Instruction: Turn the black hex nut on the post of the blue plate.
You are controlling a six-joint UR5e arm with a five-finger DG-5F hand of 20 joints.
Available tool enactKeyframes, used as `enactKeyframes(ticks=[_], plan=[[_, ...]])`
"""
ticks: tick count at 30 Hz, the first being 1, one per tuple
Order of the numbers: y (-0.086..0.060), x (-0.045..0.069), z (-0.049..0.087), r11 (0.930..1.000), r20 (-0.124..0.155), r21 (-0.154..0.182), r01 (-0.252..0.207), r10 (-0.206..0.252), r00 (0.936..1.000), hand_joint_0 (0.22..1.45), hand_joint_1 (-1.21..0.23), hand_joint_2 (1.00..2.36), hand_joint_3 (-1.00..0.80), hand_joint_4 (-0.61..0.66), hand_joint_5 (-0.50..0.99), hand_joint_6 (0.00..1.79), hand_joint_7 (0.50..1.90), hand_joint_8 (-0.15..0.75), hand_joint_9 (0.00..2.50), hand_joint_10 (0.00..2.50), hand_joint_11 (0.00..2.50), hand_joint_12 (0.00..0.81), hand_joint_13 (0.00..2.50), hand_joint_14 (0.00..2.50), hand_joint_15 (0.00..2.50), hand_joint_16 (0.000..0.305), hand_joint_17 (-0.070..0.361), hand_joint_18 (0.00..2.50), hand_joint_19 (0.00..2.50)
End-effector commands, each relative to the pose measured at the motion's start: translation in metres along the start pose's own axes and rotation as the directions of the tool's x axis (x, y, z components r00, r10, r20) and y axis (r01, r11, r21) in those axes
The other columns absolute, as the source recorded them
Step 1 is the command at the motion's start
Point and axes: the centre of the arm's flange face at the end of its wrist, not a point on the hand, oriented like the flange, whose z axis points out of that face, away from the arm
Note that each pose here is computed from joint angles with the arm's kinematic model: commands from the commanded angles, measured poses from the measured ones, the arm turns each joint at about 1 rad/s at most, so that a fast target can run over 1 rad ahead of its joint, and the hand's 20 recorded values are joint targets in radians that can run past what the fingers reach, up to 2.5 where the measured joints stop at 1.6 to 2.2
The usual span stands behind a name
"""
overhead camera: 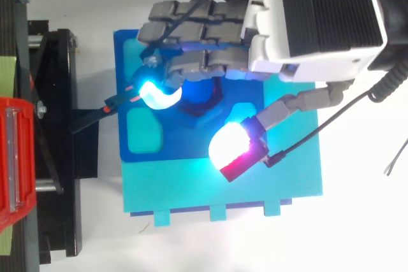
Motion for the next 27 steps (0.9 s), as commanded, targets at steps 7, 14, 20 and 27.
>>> enactKeyframes(ticks=[7,14,20,27], plan=[[-0.013,-0.005,-0.005,0.9998,-0.001,-0.017,0.007,-0.007,1.0000,0.49,-0.42,1.00,-0.50,0.17,-0.21,0.50,0.76,0.227,0.30,0.00,0.00,0.348,0.16,0.00,0.00,0.053,0.119,0.00,0.02],[-0.020,-0.007,-0.008,0.9997,-0.008,-0.026,0.005,-0.006,0.9999,0.49,-0.43,1.00,-0.50,0.17,-0.21,0.50,0.77,0.227,0.30,0.00,0.00,0.349,0.16,0.00,0.00,0.053,0.119,0.00,0.03],[-0.030,-0.010,-0.012,0.9995,-0.012,-0.031,0.004,-0.004,0.9999,0.49,-0.43,1.00,-0.50,0.17,-0.21,0.50,0.76,0.228,0.30,0.00,0.00,0.349,0.16,0.00,0.00,0.053,0.119,0.00,0.02],[-0.041,-0.013,-0.018,0.9994,-0.018,-0.036,0.001,-0.002,0.9998,0.49,-0.43,1.00,-0.50,0.17,-0.21,0.50,0.76,0.227,0.30,0.00,0.00,0.348,0.16,0.00,0.00,0.053,0.119,0.00,0.03]])
